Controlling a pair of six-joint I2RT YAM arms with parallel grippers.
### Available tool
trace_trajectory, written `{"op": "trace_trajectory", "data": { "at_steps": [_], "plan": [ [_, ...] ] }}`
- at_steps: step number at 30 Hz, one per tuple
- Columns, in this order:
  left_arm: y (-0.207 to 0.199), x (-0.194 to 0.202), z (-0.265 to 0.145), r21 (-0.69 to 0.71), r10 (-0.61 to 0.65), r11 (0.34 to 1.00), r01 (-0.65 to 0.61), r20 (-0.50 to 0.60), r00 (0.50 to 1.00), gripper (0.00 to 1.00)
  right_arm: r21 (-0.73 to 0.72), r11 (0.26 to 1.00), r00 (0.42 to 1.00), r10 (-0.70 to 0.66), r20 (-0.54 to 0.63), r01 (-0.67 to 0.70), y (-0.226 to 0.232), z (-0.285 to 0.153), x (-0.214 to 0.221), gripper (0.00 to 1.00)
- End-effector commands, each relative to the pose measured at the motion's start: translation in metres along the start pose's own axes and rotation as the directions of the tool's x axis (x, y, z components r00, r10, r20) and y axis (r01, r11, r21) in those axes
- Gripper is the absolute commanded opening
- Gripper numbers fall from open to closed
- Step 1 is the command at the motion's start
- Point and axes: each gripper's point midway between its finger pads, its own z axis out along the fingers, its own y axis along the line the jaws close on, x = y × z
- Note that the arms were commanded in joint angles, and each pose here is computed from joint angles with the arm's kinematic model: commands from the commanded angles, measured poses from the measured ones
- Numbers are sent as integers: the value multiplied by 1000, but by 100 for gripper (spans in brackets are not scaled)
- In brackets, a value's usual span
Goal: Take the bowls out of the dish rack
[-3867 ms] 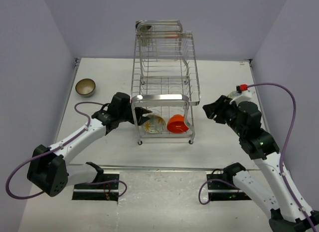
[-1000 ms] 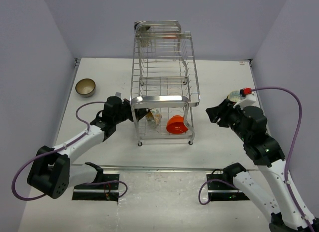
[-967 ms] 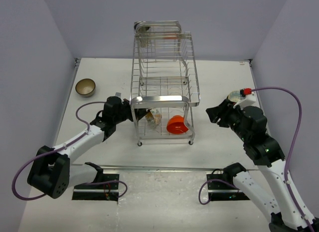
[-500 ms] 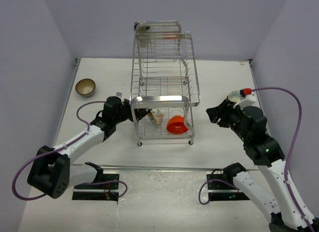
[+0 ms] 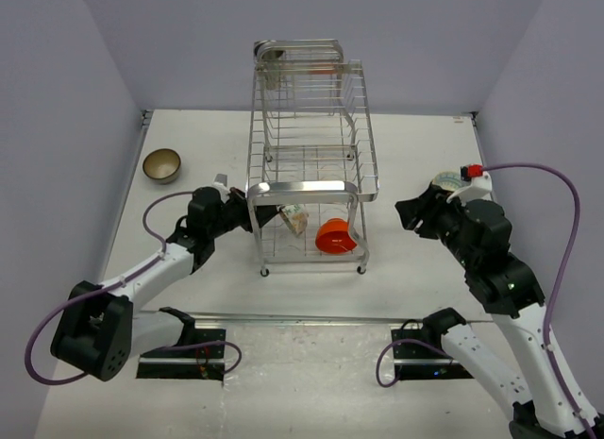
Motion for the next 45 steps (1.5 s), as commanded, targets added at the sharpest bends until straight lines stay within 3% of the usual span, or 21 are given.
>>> {"op": "trace_trajectory", "data": {
  "at_steps": [1,12,20,25,27,31,33,34,35,43,45],
  "plan": [
    [-40,6,-15,176,76,982,-70,-26,997,0,15,1000,999,-24,41,24,0,-4,-15,55],
    [-54,3,-20,294,114,951,-91,-63,992,0,36,999,999,-36,31,34,-4,-1,-13,55],
    [-52,-54,-32,227,151,961,-160,60,987,0,56,997,998,-56,34,54,-9,-5,-13,55],
    [-53,-104,-47,108,231,961,-254,188,954,0,58,996,997,-73,37,71,-11,-8,-13,55],
    [-70,-122,-54,69,325,934,-350,242,914,0,57,996,996,-77,42,75,-11,-9,-13,55],
    [-80,-149,-66,-17,380,920,-392,288,879,0,66,994,995,-92,35,89,-14,-7,-10,56],
    [-89,-166,-74,-79,434,898,-433,333,837,0,68,993,995,-95,35,92,-15,-7,-11,56],
    [-81,-171,-78,-134,433,901,-413,329,839,0,67,993,994,-101,37,98,-15,-8,-11,56],
    [-91,-186,-82,-194,493,870,-454,360,792,0,62,993,994,-102,44,99,-14,-10,-12,56],
    [-77,-221,-91,-435,584,792,-429,330,742,0,49,993,994,-105,42,103,-13,-11,-10,56],
    [-81,-237,-98,-509,631,746,-429,336,699,0,49,993,993,-107,42,105,-13,-11,-10,56]
  ]
}}
